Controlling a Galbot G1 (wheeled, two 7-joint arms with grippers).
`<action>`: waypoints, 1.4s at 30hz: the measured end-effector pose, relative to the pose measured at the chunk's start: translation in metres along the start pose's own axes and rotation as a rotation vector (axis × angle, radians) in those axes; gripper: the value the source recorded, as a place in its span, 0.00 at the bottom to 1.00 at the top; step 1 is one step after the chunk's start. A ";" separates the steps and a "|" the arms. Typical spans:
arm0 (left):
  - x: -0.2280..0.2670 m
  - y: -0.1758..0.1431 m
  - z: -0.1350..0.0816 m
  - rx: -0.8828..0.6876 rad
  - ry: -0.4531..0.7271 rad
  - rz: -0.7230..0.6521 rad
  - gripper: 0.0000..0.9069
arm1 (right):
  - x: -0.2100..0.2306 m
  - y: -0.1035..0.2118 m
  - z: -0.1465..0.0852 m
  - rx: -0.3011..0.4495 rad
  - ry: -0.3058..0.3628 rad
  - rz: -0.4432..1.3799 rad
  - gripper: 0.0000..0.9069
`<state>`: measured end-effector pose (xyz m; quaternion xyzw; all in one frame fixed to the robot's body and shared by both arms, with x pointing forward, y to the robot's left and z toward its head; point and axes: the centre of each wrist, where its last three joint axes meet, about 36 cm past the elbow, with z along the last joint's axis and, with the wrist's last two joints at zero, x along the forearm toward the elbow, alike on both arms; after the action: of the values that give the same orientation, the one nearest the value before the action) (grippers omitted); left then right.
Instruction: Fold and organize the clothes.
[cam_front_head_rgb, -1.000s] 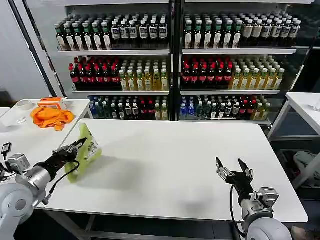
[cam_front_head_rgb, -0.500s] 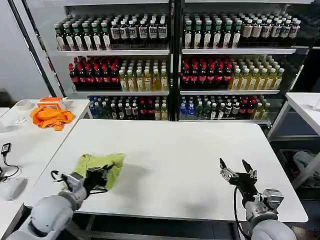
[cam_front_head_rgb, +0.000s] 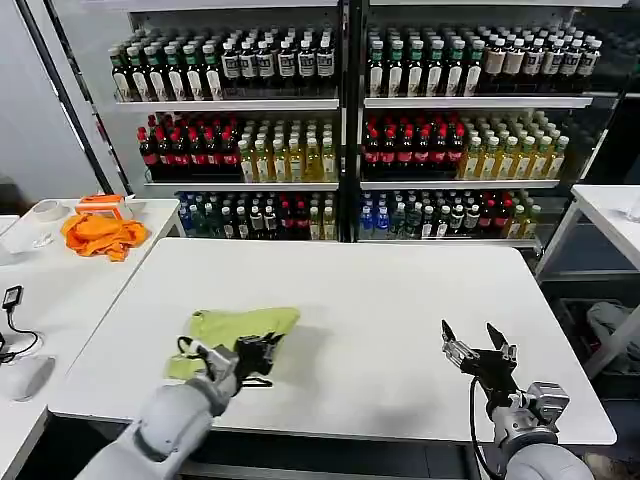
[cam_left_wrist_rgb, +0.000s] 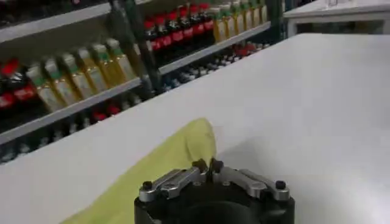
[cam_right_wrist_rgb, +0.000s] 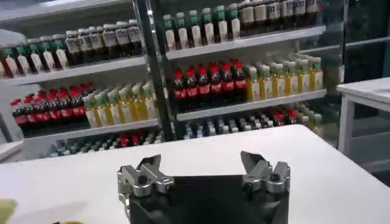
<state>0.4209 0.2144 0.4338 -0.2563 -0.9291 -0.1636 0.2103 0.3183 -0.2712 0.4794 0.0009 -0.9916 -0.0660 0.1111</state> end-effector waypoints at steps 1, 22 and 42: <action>-0.006 -0.005 -0.001 0.006 -0.002 0.006 1.00 | -0.001 0.000 0.000 0.001 0.002 -0.001 1.00; -0.016 -0.055 -0.023 0.363 -0.210 0.128 1.00 | -0.052 0.026 0.018 -0.133 0.121 -0.098 1.00; 0.059 -0.018 0.019 0.632 -0.256 -0.102 1.00 | -0.172 0.144 0.046 -0.460 0.413 -0.302 0.16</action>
<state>0.3590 0.2320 0.4422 -0.1503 -0.9643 0.1557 0.1527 0.4776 -0.1193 0.4159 0.1362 -0.8961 -0.3019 0.2957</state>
